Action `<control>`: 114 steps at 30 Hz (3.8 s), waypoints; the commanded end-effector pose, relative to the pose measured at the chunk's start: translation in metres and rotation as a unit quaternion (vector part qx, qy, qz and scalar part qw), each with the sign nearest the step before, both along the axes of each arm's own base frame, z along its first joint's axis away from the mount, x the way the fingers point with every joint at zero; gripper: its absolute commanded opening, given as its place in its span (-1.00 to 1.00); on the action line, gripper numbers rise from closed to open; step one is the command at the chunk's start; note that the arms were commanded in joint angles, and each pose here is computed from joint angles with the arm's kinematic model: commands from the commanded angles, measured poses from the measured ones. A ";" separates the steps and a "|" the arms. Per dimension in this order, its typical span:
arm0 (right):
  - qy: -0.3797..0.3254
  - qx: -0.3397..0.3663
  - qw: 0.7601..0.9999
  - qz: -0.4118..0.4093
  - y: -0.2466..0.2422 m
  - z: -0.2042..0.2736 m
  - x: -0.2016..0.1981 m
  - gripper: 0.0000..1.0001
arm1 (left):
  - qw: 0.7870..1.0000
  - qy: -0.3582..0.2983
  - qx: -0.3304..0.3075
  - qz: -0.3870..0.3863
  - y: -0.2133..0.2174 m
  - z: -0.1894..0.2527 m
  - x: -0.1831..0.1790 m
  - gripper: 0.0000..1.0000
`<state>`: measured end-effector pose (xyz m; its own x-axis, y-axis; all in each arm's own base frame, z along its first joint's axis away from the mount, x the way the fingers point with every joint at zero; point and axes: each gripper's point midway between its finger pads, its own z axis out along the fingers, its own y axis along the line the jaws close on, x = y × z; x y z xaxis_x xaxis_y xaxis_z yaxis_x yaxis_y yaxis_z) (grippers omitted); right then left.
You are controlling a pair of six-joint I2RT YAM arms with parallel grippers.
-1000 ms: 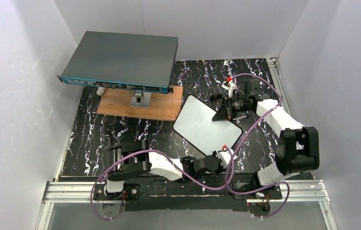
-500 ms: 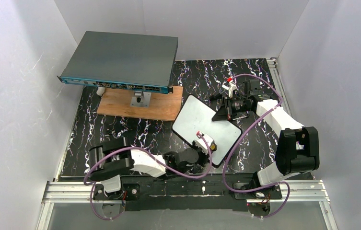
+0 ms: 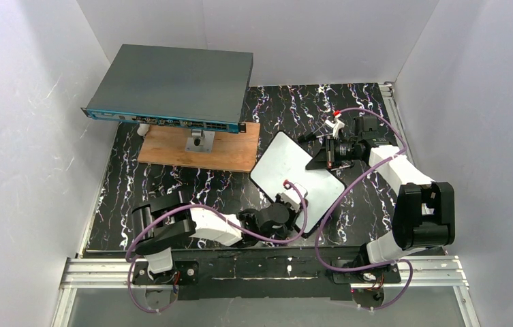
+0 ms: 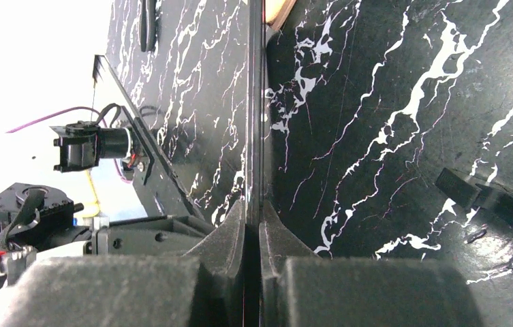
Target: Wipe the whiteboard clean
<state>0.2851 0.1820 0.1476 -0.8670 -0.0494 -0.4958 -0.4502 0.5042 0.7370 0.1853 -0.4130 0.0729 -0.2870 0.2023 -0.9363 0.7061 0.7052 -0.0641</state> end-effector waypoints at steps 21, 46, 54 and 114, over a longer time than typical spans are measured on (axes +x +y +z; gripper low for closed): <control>0.004 0.067 0.998 0.002 0.006 0.034 -0.003 -0.97 | 0.998 0.027 0.004 0.050 0.022 0.001 0.017 -1.00; 0.015 0.071 0.997 -0.002 0.005 0.031 -0.001 -0.97 | 0.998 -0.016 -0.037 -0.038 -0.032 0.009 -0.021 -1.00; 0.015 0.072 0.997 -0.002 0.005 0.031 -0.002 -0.97 | 0.995 -0.051 -0.034 0.077 0.024 0.016 0.029 -1.00; 0.014 0.070 0.997 -0.004 0.004 0.031 -0.001 -0.97 | 0.998 -0.012 0.064 0.010 -0.040 0.003 -0.005 -1.00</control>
<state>0.3002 0.1761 0.1532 -0.8518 0.0137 -0.5237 -0.4486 0.4973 0.7426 0.1781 -0.4625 0.0977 -0.2780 0.2233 -0.9343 0.7065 0.7065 -0.0413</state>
